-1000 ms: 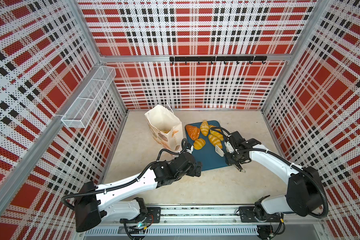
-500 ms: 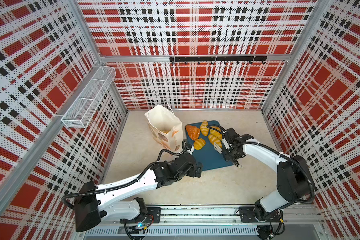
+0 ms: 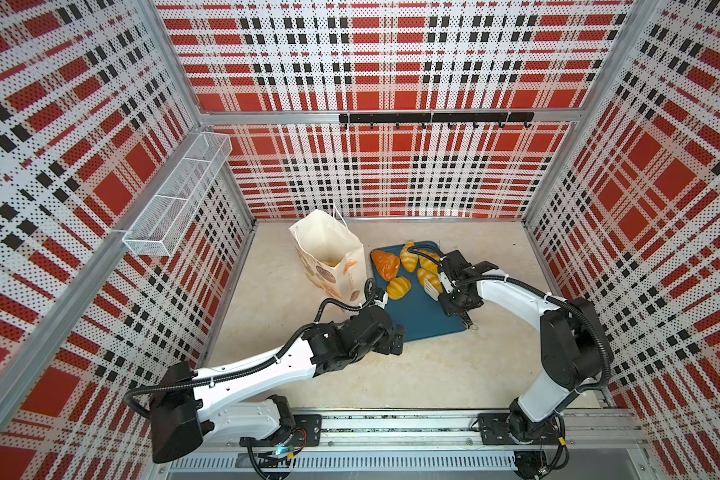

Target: Place the fake bread into the paper bag

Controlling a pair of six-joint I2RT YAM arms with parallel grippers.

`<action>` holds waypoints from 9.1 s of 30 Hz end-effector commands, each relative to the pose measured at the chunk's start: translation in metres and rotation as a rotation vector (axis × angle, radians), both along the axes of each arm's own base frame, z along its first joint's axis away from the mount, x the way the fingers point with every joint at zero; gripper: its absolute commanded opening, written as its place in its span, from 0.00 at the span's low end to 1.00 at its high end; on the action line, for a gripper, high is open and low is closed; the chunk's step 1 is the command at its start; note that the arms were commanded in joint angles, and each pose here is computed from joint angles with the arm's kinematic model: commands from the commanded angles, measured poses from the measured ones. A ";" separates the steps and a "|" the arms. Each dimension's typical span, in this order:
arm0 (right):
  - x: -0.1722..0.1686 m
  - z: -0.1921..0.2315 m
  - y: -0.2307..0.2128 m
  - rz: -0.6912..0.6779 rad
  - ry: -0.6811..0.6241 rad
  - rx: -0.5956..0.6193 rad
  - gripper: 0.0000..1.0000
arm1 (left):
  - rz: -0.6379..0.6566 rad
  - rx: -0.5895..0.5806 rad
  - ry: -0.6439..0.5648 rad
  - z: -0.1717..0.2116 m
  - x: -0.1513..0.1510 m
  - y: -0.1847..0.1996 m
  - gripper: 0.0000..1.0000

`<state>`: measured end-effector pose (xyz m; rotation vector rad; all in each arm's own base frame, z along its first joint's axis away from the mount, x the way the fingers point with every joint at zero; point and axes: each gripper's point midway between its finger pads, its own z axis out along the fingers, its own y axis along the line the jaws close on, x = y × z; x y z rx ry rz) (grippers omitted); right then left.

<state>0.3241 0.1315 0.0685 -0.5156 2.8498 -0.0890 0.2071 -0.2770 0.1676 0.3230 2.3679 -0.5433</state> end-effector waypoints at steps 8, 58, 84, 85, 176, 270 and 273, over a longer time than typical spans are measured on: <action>0.004 0.001 0.007 0.083 0.000 -0.109 0.50 | 0.042 -0.014 -0.034 0.011 0.002 0.010 0.99; -0.028 0.124 0.057 0.028 -0.240 0.384 0.38 | 0.061 -0.097 -0.194 0.074 0.006 0.048 0.99; -0.036 0.221 0.118 0.160 -0.386 0.560 0.38 | 0.154 -0.084 -0.276 0.123 0.011 0.108 0.99; -0.036 0.225 0.120 0.167 -0.390 0.566 0.38 | 0.160 -0.084 -0.280 0.125 0.011 0.112 0.99; -0.002 0.235 0.113 0.186 -0.573 0.311 0.59 | 0.222 -0.028 -0.218 0.090 -0.002 0.122 0.99; 0.036 0.039 -0.008 0.002 -0.127 0.055 0.51 | 0.061 -0.029 -0.004 -0.021 0.000 0.009 0.99; 0.041 0.038 -0.012 -0.003 -0.133 0.024 0.54 | 0.061 -0.028 -0.002 -0.022 -0.001 0.009 0.99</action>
